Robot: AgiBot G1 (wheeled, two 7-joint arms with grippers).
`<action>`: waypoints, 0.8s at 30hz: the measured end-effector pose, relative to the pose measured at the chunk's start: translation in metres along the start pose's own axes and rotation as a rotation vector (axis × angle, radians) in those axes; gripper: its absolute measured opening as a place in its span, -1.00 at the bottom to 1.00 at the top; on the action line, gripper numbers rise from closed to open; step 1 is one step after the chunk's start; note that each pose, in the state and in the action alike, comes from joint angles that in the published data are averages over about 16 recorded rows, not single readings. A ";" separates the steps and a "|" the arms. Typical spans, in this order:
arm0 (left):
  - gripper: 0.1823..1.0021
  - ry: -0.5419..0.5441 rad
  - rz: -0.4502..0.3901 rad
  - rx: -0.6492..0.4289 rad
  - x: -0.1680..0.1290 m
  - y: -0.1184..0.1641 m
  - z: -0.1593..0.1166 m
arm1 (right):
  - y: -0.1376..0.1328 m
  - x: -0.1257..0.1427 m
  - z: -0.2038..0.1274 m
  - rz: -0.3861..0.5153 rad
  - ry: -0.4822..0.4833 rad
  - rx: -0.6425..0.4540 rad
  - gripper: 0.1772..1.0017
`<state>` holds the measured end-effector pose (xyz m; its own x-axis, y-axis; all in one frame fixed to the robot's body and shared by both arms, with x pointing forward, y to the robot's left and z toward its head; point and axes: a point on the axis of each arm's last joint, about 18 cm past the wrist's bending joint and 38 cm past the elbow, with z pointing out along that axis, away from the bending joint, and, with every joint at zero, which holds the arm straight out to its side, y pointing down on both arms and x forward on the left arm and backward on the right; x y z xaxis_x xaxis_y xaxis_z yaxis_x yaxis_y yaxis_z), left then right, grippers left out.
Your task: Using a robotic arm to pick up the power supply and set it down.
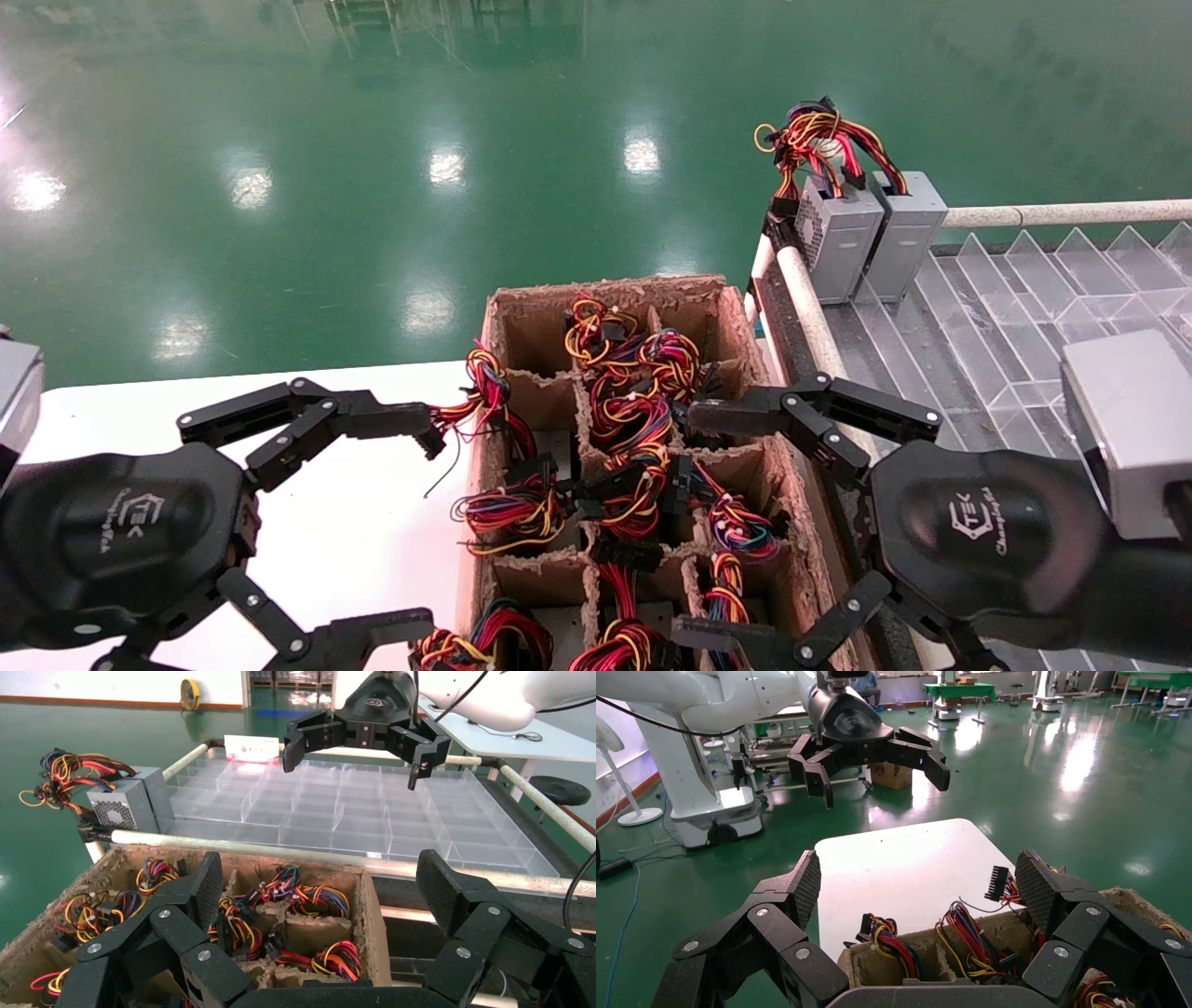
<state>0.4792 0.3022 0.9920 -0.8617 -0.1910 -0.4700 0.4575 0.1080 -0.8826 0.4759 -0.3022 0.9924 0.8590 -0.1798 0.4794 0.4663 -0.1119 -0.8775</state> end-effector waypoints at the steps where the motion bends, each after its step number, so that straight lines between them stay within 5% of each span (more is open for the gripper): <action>1: 1.00 0.000 0.000 0.000 0.000 0.000 0.000 | 0.000 0.000 0.000 0.000 0.000 0.000 1.00; 24: 1.00 0.000 0.000 0.000 0.000 0.000 0.000 | 0.000 0.002 0.000 -0.001 0.005 0.000 1.00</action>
<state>0.4792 0.3022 0.9920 -0.8617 -0.1910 -0.4700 0.4575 0.1080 -0.8826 0.4775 -0.3023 0.9930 0.8576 -0.1842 0.4801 0.4670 -0.1121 -0.8771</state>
